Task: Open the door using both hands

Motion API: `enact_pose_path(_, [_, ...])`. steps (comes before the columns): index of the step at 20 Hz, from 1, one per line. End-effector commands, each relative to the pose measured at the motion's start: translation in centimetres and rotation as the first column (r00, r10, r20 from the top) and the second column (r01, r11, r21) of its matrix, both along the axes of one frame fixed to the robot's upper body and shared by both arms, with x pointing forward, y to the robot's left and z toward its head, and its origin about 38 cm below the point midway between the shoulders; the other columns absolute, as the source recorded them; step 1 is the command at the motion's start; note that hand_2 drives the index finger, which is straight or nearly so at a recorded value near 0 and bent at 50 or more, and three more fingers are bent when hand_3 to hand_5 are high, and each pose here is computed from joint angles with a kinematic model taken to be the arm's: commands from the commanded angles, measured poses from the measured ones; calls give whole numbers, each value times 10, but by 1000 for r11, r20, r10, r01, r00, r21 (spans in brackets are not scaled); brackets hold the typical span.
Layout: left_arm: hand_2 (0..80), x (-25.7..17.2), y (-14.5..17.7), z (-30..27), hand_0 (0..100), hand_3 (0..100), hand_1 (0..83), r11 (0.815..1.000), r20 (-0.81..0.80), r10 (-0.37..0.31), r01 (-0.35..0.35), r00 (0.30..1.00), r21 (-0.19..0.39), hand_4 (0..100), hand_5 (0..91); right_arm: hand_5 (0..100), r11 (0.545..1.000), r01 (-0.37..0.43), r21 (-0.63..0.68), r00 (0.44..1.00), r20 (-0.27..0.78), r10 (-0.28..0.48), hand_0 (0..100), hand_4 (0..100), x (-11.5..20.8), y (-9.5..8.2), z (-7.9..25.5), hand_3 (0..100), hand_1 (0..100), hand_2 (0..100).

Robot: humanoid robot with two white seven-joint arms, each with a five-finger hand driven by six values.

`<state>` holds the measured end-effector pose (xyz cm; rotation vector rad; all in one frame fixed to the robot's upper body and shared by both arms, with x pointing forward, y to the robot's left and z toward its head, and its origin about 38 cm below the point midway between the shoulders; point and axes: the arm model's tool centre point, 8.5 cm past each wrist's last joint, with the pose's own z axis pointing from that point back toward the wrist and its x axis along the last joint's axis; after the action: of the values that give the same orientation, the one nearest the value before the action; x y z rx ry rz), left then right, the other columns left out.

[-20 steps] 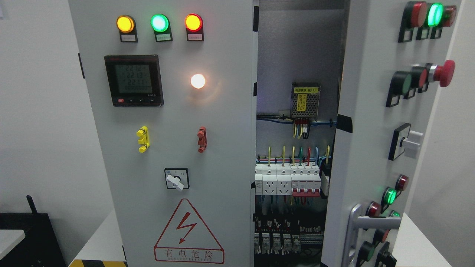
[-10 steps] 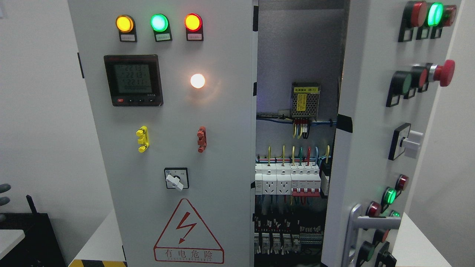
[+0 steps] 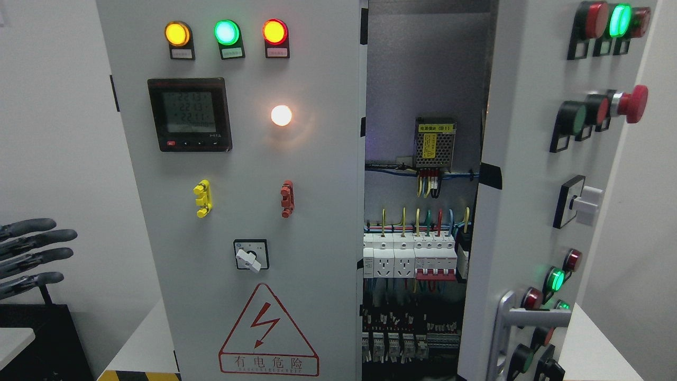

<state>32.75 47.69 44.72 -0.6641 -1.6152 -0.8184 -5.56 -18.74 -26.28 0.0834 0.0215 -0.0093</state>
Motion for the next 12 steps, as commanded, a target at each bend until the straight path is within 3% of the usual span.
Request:
enact_pose_path(1, [0, 14, -17, -120, 0, 0, 0, 999, -96, -25, 28, 995, 36, 0, 0, 0, 1000, 0, 0, 1000, 0, 0, 386, 0, 1, 0, 0, 0, 0, 0])
enact_pose_path(5, [0, 30, -38, -133, 0, 0, 0, 997, -104, -78, 78, 991, -7, 0, 0, 0, 1000, 0, 0, 1000, -1, 0, 386, 0, 0, 0, 0, 0, 0, 0])
enact_pose_path(8, [0, 53, -66, -138, 0, 0, 0, 986, -141, -149, 137, 979, -94, 0, 0, 0, 1000, 0, 0, 1000, 0, 0, 386, 0, 1, 0, 0, 0, 0, 0])
enact_pose_path(12, [0, 74, -111, -137, 0, 0, 0, 962, -207, -269, 253, 941, -104, 0, 0, 0, 1000, 0, 0, 1000, 0, 0, 386, 0, 1, 0, 0, 0, 0, 0])
